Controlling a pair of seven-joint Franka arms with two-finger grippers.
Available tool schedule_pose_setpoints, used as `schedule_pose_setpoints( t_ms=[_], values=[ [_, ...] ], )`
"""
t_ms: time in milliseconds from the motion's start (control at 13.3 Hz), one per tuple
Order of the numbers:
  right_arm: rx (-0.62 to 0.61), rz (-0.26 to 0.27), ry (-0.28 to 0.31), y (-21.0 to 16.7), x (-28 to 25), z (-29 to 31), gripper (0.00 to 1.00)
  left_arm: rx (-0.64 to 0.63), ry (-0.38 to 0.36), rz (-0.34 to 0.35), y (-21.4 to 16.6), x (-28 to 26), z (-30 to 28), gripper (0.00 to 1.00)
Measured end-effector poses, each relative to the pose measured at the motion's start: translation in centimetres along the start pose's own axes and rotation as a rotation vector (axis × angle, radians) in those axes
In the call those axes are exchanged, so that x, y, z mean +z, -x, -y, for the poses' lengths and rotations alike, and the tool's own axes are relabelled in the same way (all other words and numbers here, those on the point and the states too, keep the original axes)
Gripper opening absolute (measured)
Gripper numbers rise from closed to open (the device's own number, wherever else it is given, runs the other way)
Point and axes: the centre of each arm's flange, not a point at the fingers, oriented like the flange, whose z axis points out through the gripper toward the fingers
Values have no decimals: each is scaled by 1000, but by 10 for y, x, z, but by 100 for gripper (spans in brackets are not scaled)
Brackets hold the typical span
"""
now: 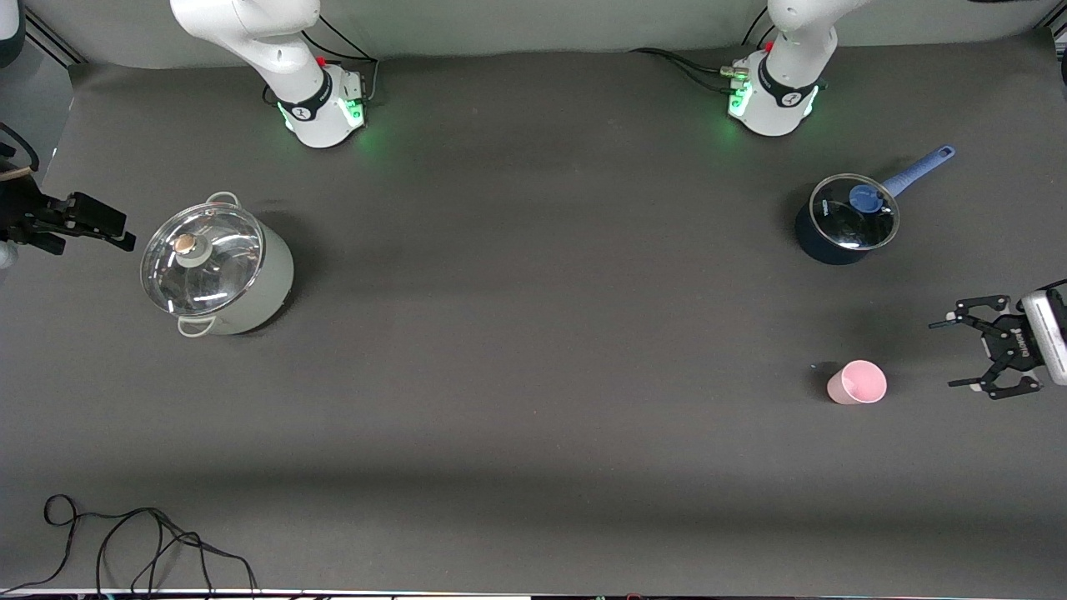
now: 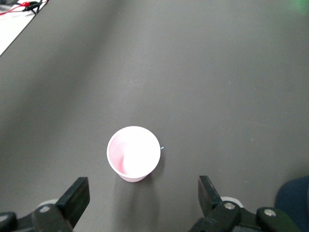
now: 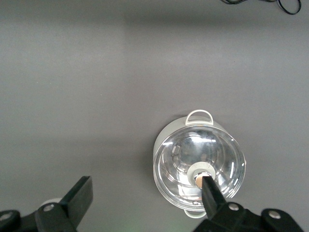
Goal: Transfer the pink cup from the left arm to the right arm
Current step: 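Move the left gripper down beside the pink cup, then slide the open left gripper around the pink cup's side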
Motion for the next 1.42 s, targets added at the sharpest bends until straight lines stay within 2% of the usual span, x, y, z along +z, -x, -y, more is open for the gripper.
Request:
schedule_pose_setpoints(
  t_ms=[300, 599, 899, 1423],
  values=[
    [0, 1, 0, 0, 0, 0, 100, 73, -11, -159, 71, 46, -2, 100],
    [0, 1, 0, 0, 0, 0, 100, 133, -3, -303, 108, 97, -9, 100],
    [0, 1, 0, 0, 0, 0, 100, 166, -12, -354, 124, 122, -9, 100],
    [0, 1, 0, 0, 0, 0, 100, 191, -73, -423, 150, 152, 4, 100]
  ],
)
